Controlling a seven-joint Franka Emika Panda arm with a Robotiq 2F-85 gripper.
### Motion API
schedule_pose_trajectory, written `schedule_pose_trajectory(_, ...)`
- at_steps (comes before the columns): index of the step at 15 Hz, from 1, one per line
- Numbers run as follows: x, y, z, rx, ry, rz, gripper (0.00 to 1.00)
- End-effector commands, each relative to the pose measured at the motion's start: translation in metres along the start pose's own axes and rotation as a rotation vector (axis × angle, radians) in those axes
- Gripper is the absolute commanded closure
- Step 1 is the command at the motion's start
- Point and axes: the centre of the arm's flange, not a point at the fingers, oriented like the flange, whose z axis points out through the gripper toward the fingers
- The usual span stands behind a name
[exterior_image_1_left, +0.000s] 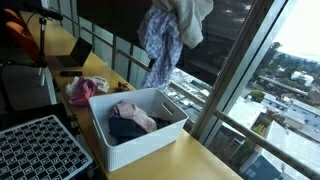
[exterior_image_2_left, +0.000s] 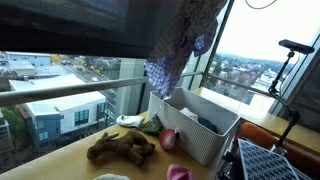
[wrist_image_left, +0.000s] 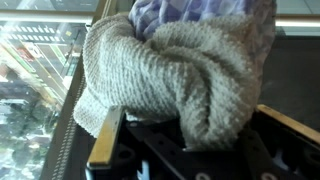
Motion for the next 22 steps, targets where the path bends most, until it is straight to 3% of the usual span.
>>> schedule_pose_trajectory(1,0.012,0.074,-0.070,-0.015,0.045,0.064,1.00)
schedule_pose_trajectory(4,0.009,0.118,-0.109,-0.035,0.066,0.102,1.00)
schedule_pose_trajectory(7,0.003,0.132,-0.121,-0.045,0.064,0.118,1.00)
schedule_pose_trajectory(17,-0.001,0.078,-0.090,0.002,0.014,0.051,1.00)
schedule_pose_trajectory(22,-0.041,0.036,-0.030,0.048,-0.081,0.023,1.00)
